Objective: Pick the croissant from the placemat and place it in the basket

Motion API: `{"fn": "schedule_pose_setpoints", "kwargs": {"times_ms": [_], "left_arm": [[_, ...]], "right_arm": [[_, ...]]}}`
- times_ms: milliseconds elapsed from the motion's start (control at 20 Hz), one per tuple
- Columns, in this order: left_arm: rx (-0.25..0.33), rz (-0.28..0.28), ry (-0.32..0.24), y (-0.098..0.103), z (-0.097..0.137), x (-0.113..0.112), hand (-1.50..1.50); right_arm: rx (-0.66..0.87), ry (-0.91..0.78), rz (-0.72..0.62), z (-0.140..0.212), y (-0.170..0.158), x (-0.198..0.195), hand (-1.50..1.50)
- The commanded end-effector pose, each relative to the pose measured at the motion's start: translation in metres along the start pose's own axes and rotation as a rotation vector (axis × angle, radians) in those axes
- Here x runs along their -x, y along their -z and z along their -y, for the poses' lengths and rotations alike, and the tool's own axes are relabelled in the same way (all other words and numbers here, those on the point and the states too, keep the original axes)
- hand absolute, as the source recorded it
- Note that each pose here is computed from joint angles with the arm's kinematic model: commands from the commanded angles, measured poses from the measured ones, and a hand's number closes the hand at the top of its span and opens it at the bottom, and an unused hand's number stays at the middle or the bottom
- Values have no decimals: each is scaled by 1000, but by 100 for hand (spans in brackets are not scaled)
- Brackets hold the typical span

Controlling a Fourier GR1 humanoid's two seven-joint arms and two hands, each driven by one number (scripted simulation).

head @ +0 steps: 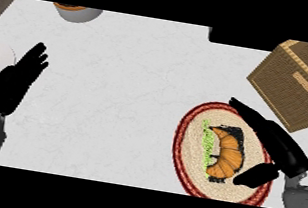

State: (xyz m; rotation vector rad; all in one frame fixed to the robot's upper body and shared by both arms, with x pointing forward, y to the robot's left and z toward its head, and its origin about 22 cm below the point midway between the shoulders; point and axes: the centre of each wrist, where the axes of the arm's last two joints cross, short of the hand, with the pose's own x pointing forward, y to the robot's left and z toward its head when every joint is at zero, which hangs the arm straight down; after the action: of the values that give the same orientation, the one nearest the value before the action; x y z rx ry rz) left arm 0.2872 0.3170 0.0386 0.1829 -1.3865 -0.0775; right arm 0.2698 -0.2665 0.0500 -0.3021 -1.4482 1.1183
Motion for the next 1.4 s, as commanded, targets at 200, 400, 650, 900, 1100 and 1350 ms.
{"fn": "schedule_pose_setpoints", "kwargs": {"times_ms": [200, 400, 650, 900, 1100, 1350], "left_arm": [[9, 2, 1, -10, 0, 5, 0], [-11, -19, -8, 3, -26, -12, 0], [-31, 2, 6, -7, 14, -16, 0], [-13, -18, 1, 12, 6, -19, 0], [-2, -11, -10, 14, 6, 7, 0], [-12, 5, 9, 0, 3, -7, 0]], "right_arm": [[-72, -56, -38, -19, 14, 23, -150], [-53, -39, -32, -5, 6, 12, -150], [-97, 9, 7, -25, -9, 37, -150], [-109, 14, 44, -34, 6, 43, -150], [-106, -23, 45, -13, 3, 28, -150], [-86, -77, 2, -45, 3, 46, -150]]}}
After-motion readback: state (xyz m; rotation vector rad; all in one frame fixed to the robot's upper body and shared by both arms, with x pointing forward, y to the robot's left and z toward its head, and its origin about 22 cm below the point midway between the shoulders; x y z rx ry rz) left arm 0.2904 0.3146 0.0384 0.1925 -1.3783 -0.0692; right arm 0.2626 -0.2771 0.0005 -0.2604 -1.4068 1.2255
